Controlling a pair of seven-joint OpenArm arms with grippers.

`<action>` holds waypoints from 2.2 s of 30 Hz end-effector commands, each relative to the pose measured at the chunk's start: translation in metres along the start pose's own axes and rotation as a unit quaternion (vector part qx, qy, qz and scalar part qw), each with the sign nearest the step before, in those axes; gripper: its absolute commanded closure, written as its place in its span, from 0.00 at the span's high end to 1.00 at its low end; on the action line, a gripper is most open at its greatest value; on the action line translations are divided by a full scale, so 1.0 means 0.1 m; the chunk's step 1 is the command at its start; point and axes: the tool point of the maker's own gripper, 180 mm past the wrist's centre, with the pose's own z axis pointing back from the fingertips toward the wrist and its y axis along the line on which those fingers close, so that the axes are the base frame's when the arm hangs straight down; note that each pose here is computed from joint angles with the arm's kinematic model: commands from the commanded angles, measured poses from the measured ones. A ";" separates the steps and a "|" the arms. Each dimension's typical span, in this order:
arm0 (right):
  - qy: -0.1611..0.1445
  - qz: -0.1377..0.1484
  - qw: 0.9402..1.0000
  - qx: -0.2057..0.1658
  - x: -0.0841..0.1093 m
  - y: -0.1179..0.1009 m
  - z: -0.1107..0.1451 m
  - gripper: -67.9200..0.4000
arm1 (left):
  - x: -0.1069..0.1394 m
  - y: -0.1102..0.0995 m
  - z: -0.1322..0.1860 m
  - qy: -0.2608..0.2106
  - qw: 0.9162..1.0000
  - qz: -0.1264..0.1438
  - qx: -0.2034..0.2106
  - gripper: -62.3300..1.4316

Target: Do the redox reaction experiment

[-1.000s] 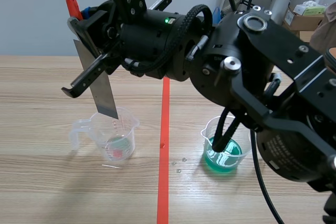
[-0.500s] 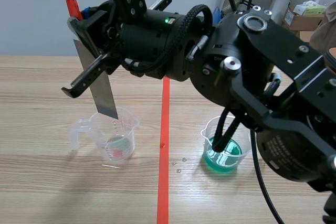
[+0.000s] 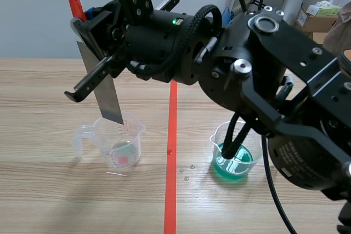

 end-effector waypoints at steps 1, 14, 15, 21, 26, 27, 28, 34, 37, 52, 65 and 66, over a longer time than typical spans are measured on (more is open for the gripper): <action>-0.027 0.005 1.000 -0.005 0.18 -0.05 0.00 0.02 | 0.07 0.01 -0.01 -0.014 1.000 0.002 0.003 1.00; -0.027 0.006 1.000 -0.005 0.18 -0.05 0.00 0.02 | 0.07 0.01 -0.01 -0.014 1.000 0.002 0.003 1.00; -0.027 0.006 1.000 -0.005 0.18 -0.05 0.00 0.02 | 0.07 0.01 -0.01 -0.014 1.000 0.002 0.003 1.00; -0.023 0.006 1.000 -0.005 0.15 -0.05 0.02 0.03 | 0.07 0.01 -0.01 -0.014 1.000 0.002 0.004 1.00; -0.028 0.024 0.999 -0.010 0.18 -0.12 0.11 0.03 | 0.07 0.01 -0.01 -0.014 1.000 0.002 0.004 1.00; -0.028 0.029 0.999 -0.012 0.20 -0.14 0.14 0.03 | 0.07 0.01 -0.01 -0.014 1.000 0.002 0.004 1.00; -0.027 0.035 0.999 -0.013 0.20 -0.15 0.16 0.03 | 0.07 0.01 -0.01 -0.014 1.000 0.002 0.004 1.00; -0.024 0.049 0.998 -0.030 0.22 -0.24 0.37 0.03 | 0.07 0.01 -0.01 -0.014 1.000 0.002 0.004 1.00; -0.024 0.054 0.998 -0.036 0.23 -0.26 0.49 0.03 | 0.07 0.01 -0.01 -0.014 1.000 0.002 0.004 1.00; 0.010 0.089 0.993 -0.074 0.16 -0.46 1.13 0.03 | 0.07 0.01 -0.01 -0.014 1.000 0.002 0.004 1.00; 0.038 0.059 0.990 -0.119 0.06 -0.78 1.61 0.03 | 0.07 0.01 -0.01 -0.014 1.000 0.002 0.003 1.00; 0.041 0.059 0.990 -0.123 0.05 -0.79 1.63 0.03 | 0.07 0.01 -0.01 -0.014 1.000 0.002 0.003 1.00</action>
